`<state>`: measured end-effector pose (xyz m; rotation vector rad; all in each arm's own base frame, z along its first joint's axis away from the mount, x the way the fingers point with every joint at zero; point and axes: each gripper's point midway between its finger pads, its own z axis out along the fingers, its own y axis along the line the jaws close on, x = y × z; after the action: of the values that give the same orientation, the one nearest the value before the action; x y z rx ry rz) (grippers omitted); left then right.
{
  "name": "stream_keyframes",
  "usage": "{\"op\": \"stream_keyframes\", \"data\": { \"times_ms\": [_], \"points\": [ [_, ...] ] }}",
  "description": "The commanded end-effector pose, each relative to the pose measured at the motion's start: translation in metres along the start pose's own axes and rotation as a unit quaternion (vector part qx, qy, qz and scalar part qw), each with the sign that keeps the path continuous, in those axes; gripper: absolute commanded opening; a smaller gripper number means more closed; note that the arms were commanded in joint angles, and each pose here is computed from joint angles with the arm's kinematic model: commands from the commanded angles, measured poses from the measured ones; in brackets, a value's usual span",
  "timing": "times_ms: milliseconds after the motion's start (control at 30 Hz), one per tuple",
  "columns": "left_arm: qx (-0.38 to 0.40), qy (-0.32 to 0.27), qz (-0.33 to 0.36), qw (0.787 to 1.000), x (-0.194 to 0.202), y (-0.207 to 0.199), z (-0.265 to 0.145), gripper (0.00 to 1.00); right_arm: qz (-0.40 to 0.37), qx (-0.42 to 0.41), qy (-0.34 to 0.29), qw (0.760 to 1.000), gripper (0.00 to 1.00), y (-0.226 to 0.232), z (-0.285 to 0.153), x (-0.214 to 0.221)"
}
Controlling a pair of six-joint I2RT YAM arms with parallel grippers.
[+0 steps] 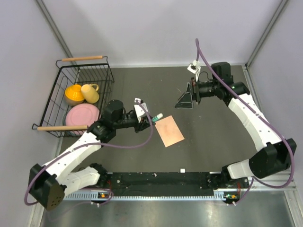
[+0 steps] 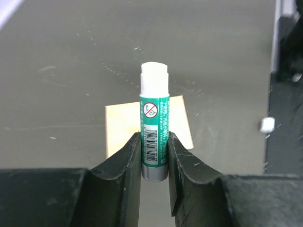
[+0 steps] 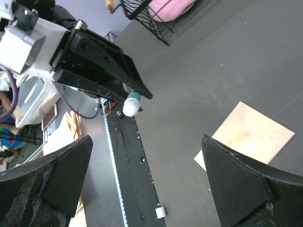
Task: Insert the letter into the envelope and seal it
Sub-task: Seal the envelope at the center of the board, then pick up the solid glue cap from the center of the board.
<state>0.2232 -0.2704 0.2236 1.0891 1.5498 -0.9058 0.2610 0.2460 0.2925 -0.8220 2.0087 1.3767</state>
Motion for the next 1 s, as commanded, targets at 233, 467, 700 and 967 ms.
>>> {"op": "stream_keyframes", "data": {
  "times_ms": [233, 467, 700, 967],
  "points": [
    [0.010, 0.112, 0.511, 0.852, -0.001, -0.005, -0.047, 0.00, 0.002, -0.105, 0.125, 0.987, 0.96, 0.065, 0.048, 0.052],
    [0.028, 0.119, 0.584, 0.802, 0.000, -0.019, -0.045, 0.00, -0.012, -0.132, 0.166, 0.977, 0.94, 0.070, 0.080, 0.061],
    [0.085, 0.130, 0.554, 0.818, 0.039, -0.043, -0.062, 0.00, -0.068, -0.048, 0.258, 0.963, 0.91, 0.029, 0.037, 0.138],
    [0.110, 0.131, 0.425, 0.889, 0.067, -0.073, -0.085, 0.00, -0.202, 0.006, 0.333, 0.921, 0.86, 0.004, -0.022, 0.222]
  ]
}}
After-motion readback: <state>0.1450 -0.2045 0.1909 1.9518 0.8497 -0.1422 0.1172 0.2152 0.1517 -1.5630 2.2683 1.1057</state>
